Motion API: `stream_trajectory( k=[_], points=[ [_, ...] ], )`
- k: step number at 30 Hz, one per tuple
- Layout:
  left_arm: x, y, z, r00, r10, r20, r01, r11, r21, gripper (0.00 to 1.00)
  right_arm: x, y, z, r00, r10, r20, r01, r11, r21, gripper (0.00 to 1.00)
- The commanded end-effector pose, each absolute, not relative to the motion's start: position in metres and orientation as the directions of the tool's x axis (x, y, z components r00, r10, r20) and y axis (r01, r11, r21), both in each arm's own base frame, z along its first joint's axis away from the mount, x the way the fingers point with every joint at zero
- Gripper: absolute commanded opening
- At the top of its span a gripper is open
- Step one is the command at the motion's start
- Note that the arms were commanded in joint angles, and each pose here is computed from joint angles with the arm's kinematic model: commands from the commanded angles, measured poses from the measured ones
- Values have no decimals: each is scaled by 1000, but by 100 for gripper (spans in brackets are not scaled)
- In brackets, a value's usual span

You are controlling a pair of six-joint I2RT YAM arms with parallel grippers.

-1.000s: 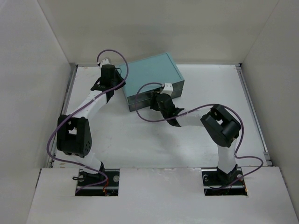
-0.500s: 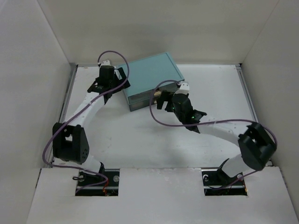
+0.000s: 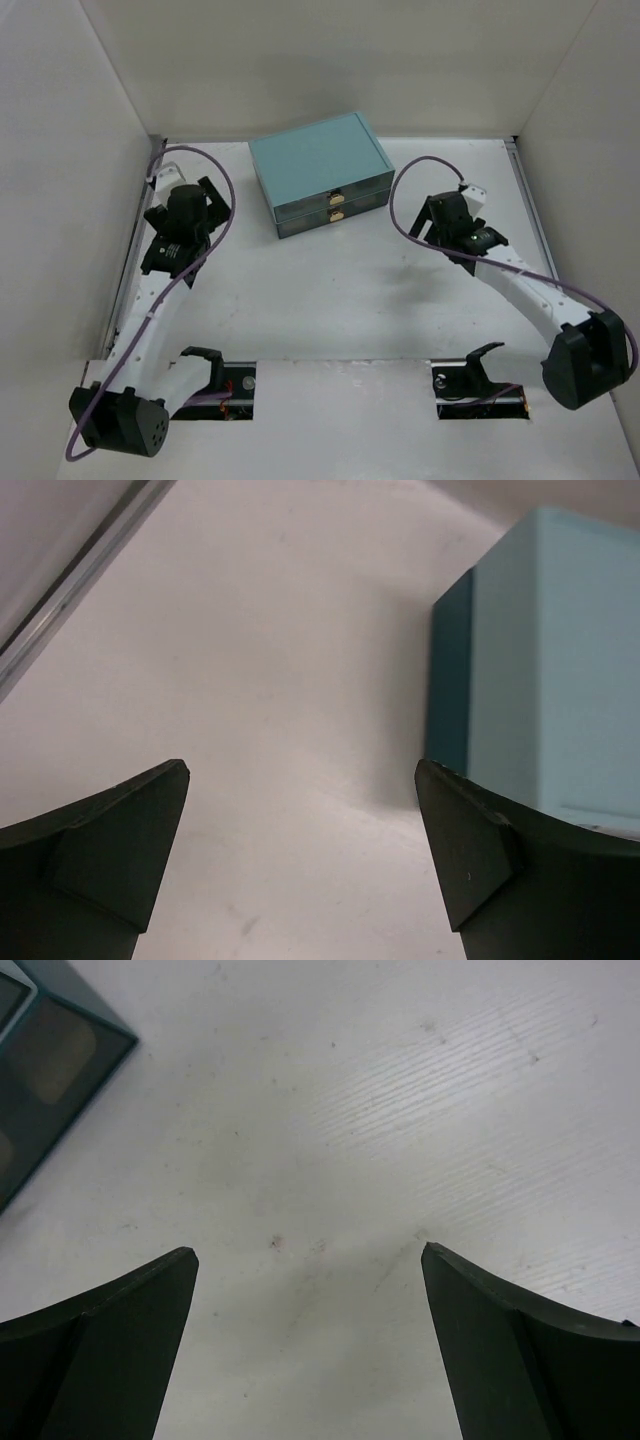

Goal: Organize the makeup

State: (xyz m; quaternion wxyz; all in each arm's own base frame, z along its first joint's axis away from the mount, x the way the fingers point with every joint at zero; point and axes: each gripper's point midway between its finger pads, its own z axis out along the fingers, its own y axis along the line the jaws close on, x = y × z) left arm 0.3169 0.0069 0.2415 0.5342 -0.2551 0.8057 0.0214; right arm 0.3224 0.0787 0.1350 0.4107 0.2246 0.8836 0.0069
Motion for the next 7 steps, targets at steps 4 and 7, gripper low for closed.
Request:
stream_trajectory(
  k=[4, 7],
  points=[
    [300, 23, 220, -318, -415, -852, -519, 829, -210, 100, 319, 58, 154, -504, 394, -769, 400, 895, 196, 100],
    [308, 14, 220, -334, -410, -849, -496, 842, -212, 100, 318, 58, 159, -490, 391, -779, 387, 898, 208, 100]
  ],
)
